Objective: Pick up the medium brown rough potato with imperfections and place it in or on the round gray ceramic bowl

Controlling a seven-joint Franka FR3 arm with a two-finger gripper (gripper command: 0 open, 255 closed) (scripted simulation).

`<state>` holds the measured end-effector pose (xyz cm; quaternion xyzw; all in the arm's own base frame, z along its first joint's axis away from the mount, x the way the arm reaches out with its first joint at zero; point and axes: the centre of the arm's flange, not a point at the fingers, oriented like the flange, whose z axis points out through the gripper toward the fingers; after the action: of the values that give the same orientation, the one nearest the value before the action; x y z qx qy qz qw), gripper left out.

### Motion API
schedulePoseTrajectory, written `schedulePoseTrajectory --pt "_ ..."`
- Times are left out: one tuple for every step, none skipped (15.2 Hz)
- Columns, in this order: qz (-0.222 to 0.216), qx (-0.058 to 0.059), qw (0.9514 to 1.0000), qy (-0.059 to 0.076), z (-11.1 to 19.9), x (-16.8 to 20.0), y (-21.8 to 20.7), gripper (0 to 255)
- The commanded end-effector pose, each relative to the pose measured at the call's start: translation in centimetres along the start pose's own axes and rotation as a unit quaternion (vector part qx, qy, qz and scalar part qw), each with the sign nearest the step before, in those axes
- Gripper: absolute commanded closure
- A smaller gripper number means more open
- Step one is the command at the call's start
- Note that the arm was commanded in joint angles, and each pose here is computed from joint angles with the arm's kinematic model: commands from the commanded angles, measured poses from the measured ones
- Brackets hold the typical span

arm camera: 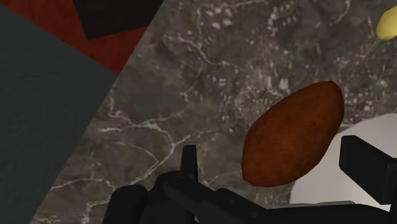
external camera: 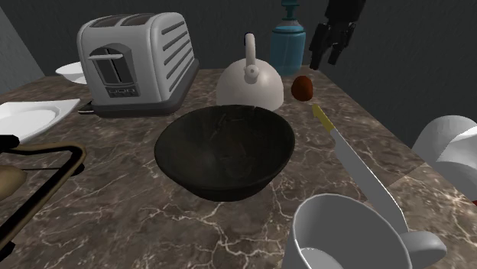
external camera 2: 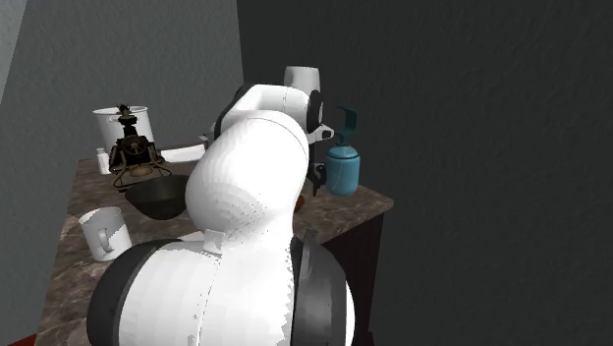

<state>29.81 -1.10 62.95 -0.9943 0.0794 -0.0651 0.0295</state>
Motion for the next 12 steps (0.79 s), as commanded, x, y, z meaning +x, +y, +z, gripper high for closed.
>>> schedulePoseTrajectory --pt "0.0 0.0 1.0 0.0 0.0 0.0 0.0 0" --pt "0.023 0.001 0.9997 -0.012 0.6 1.1 -0.9 0" --pt "0.047 0.002 0.9986 -0.024 1.3 2.1 -1.8 0" --pt "0.07 0.004 0.9969 -0.037 1.9 3.2 -2.6 0" --pt "0.087 0.005 0.9952 -0.045 2.4 4.0 -3.1 0" --pt "0.087 0.005 0.9952 -0.045 3.0 4.0 -3.1 0" --pt "0.087 0.005 0.9952 -0.045 3.5 3.9 -3.1 0" --pt "0.087 0.005 0.9952 -0.045 4.0 3.9 -3.1 0" --pt "0.087 0.005 0.9952 -0.045 4.5 3.8 -3.1 0" --pt "0.087 0.005 0.9952 -0.045 5.1 3.8 -3.2 0" --pt "0.087 0.005 0.9952 -0.045 5.6 3.7 -3.2 0" --pt "0.087 0.005 0.9952 -0.045 6.1 3.7 -3.2 0"
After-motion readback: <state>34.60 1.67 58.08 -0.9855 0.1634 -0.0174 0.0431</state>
